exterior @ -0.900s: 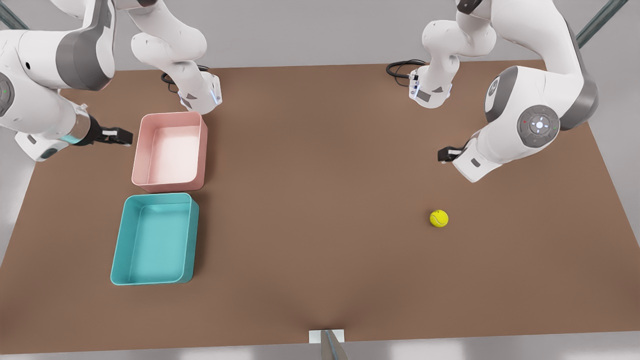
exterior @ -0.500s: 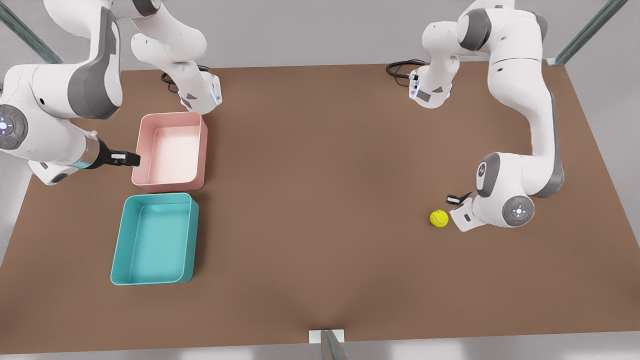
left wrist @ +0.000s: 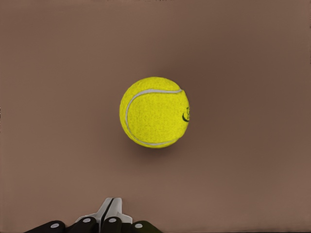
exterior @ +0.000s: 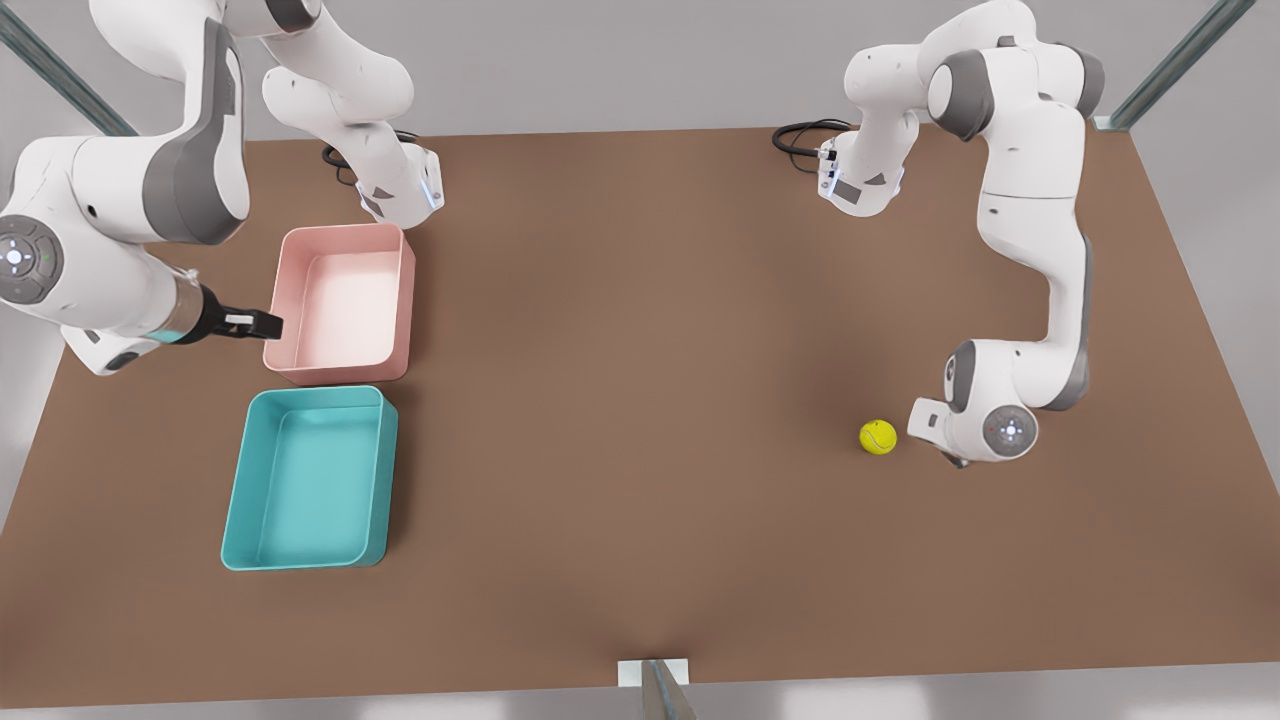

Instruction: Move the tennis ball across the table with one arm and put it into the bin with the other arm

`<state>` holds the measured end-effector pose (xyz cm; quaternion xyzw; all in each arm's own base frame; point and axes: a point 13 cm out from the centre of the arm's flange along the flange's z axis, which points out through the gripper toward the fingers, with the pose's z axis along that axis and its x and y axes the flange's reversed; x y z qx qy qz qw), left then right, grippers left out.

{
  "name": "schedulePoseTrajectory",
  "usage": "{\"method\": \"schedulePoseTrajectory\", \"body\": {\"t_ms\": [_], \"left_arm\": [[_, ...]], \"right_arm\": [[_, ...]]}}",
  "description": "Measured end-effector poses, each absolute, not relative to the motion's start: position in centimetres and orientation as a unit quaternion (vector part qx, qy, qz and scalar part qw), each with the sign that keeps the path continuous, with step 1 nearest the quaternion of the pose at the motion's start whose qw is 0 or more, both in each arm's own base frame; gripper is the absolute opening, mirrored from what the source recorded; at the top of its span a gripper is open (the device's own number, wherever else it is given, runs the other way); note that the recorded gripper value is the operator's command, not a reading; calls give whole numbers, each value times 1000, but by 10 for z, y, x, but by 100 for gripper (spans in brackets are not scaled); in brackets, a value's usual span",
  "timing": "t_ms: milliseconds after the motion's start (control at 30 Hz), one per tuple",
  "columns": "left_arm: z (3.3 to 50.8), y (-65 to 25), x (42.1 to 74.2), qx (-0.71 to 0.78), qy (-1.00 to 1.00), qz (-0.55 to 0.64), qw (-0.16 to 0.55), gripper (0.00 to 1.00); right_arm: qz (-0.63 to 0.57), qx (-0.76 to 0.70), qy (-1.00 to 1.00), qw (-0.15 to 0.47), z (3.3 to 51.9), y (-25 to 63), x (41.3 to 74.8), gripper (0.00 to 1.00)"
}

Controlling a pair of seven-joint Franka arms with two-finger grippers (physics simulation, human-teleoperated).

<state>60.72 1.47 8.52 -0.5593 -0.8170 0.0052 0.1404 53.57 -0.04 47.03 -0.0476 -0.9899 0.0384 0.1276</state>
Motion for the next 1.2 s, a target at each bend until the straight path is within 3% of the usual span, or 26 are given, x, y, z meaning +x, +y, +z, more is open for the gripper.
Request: {"method": "schedulePoseTrajectory", "body": {"t_ms": [133, 467, 1067, 1200], "left_arm": [[85, 4, 615, -613, -781, 15, 117, 21], [61, -14, 601, -700, -701, 55, 128, 21], [52, -16, 609, -765, -632, 54, 114, 21], [54, -62, 610, -785, -608, 46, 111, 21]], "right_arm": [[37, -49, -989, 132, 470, -8, 534, 100], [35, -36, -989, 141, 468, -7, 532, 100], [34, -23, -987, 153, 464, -3, 528, 100], [34, -21, -987, 155, 463, -3, 529, 100]]}}
